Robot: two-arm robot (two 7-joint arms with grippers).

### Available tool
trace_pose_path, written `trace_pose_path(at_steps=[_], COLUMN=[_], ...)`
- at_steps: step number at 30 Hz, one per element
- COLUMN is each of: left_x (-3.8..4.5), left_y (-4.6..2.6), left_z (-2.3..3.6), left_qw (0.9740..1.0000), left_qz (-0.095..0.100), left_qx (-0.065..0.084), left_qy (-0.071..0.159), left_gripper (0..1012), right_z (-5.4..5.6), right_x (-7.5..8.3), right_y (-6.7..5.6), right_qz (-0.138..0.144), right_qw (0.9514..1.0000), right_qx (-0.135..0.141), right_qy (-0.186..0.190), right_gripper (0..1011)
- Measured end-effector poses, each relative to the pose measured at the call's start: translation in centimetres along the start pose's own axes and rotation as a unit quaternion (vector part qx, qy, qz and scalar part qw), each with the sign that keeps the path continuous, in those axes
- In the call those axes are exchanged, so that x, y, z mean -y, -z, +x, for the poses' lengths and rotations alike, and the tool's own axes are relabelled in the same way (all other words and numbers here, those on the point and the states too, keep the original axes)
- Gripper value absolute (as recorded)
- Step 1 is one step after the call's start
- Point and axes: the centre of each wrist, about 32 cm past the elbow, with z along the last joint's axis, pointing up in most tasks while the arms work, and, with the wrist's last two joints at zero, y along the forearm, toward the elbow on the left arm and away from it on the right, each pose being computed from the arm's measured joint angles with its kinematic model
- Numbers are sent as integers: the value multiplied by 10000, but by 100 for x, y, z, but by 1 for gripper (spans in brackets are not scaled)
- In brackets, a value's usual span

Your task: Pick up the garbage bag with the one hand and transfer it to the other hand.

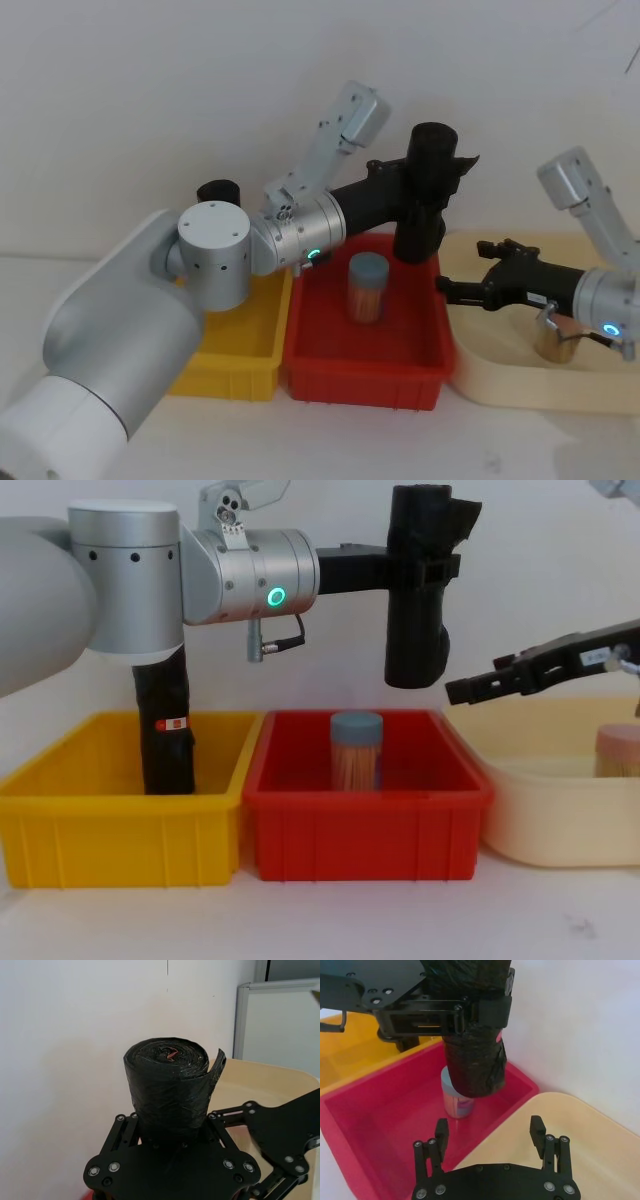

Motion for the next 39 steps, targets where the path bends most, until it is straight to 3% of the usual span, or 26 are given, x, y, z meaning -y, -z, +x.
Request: trace_pose_path(at_steps=[18, 39], left_x=[6, 6], left_y=[-1, -1], left_z=[-1, -1], left_qw=[10000, 10000], left_qz=[-1, 1], left_qx=[0, -1], left_qy=[7, 5], left_gripper=[393, 392], right_z=[145, 154], right_x=[-219, -418], right_y=[-52, -228], right_qz=[242, 504], right_qw=[9994, 9966], right_qx=[-113, -50], right_qy=[-230, -645], right_gripper=[999, 999])
